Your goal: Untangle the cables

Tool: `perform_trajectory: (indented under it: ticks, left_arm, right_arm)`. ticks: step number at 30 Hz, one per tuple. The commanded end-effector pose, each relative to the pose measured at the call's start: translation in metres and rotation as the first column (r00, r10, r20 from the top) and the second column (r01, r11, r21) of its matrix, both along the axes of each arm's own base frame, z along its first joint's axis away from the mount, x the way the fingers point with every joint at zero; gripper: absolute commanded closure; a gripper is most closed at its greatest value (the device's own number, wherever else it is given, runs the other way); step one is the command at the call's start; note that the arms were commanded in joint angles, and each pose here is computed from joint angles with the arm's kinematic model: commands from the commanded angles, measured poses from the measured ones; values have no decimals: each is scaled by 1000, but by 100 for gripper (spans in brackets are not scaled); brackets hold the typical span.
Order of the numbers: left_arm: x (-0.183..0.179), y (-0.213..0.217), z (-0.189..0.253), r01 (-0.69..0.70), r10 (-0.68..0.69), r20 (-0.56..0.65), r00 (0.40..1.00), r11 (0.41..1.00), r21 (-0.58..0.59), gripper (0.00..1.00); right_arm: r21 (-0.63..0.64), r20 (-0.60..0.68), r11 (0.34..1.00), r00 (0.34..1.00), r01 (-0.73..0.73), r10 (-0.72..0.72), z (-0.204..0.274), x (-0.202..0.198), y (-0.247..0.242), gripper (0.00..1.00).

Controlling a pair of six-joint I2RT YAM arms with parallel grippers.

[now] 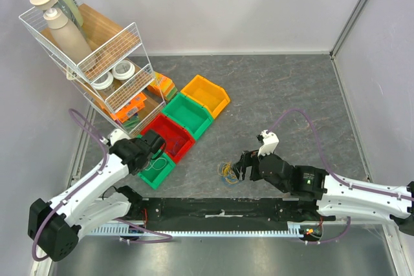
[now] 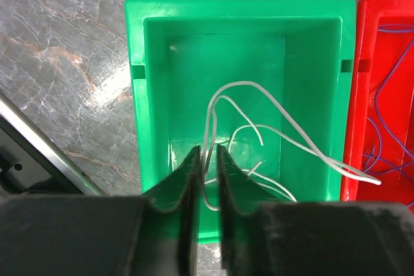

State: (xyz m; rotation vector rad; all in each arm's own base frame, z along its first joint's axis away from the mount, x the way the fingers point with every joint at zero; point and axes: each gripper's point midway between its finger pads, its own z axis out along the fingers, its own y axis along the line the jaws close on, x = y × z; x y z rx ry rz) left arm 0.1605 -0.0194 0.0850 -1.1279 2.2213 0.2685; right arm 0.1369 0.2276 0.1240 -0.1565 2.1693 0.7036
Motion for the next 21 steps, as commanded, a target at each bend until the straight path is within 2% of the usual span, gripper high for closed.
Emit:
perform_trajectory:
  ticks: [1, 3, 4, 7, 9, 14, 16, 18, 20, 21]
  left_arm:
    - [8, 1, 6, -65, 69, 92, 993, 997, -47, 69]
    - [8, -4, 11, -37, 46, 106, 993, 996, -80, 45]
    - [11, -8, 17, -20, 33, 126, 992, 994, -103, 37]
    - [13, -20, 36, 70, -40, 180, 983, 984, -166, 22]
    - [15, -27, 52, 149, -103, 231, 968, 969, -195, 8]
    - [17, -48, 81, 339, -249, 342, 906, 911, -235, 4]
    - [15, -58, 93, 432, -329, 372, 868, 871, -236, 4]
    - [12, -77, 102, 578, -458, 419, 784, 786, -221, 4]
    - [12, -113, 122, 762, -583, 537, 610, 618, -195, 5]
    - [3, -133, 127, 857, -651, 582, 487, 485, -174, 7]
  right_arm:
    - [78, 15, 997, 1000, -13, 12, 16, 0, 10, 10]
    - [76, 19, 997, 1000, -8, 6, 15, 1, 7, 10]
    - [78, 15, 997, 1000, -3, 2, 14, 0, 6, 10]
    - [75, 10, 997, 1000, 7, -7, 7, 0, 4, 10]
    - [61, 6, 998, 1000, 5, -5, 2, 0, 3, 10]
    - [24, -21, 1000, 1000, 10, -9, -6, -1, 3, 10]
    - [24, -36, 999, 999, 25, -24, -13, -1, 2, 10]
    - [9, -42, 999, 998, 40, -39, -22, 0, 0, 11]
    - [-17, -53, 999, 998, 40, -41, -29, -1, 0, 13]
    - [-22, -55, 999, 998, 38, -39, -30, 0, 2, 14]
